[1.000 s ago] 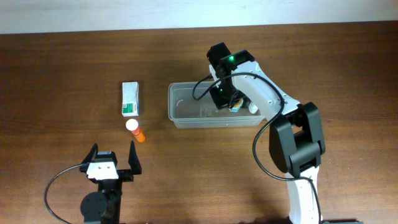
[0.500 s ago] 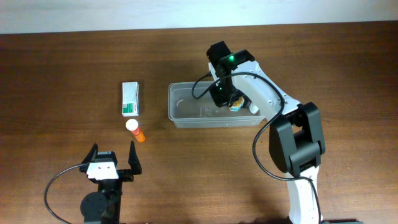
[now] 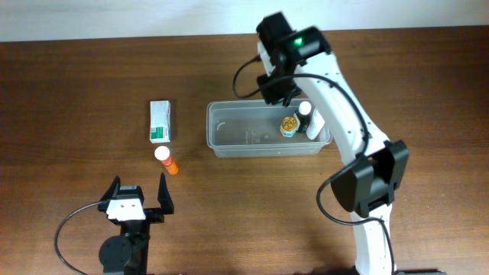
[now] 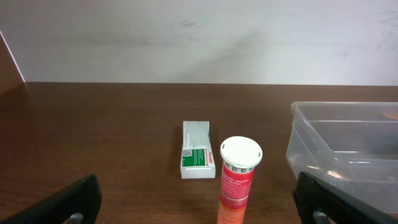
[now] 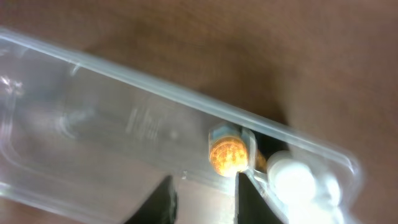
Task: Pack container
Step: 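Open right gripper, raise and retract right arm to the right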
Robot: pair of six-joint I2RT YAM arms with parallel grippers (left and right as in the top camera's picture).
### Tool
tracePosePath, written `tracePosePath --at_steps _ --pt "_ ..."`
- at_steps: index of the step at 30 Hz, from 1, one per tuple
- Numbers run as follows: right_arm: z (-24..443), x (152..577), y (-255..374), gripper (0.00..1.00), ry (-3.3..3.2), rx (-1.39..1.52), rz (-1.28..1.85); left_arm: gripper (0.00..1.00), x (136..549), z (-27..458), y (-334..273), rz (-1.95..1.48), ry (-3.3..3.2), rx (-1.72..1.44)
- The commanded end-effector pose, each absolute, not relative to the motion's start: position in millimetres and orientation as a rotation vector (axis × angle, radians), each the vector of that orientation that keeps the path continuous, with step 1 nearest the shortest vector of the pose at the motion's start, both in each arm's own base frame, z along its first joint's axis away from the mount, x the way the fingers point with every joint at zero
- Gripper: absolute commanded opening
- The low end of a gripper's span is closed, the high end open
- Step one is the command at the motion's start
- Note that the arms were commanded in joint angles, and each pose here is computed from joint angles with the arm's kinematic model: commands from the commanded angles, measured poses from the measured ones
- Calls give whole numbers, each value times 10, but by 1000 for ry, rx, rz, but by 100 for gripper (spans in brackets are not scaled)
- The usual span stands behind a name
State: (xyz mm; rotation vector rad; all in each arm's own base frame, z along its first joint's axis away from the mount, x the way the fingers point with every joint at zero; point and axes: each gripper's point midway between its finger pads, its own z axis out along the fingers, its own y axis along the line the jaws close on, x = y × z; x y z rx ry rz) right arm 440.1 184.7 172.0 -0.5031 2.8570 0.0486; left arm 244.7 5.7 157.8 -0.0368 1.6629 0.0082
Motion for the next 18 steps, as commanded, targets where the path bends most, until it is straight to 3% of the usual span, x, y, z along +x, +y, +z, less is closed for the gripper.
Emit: tracePosePath --at_steps 1,3,4,7,10,18 --pt "2184 4468 1734 42 2771 -445 40 99 2449 1563 51 15 1662 -20" --pt "2379 4434 1630 61 2751 -422 17 99 2449 1563 50 15 1662 -20" --pt "2489 4404 1541 79 2743 -402 -4 99 2449 1563 51 15 1662 -20" --pt "2702 4368 1340 95 2720 -336 -17 99 2449 1563 51 15 1662 -20" --pt "2850 4365 1144 100 2696 -250 -12 99 2449 1563 51 15 1662 -20" --pt "3023 4425 296 98 2670 41 -54 99 2449 1563 51 15 1662 -20"
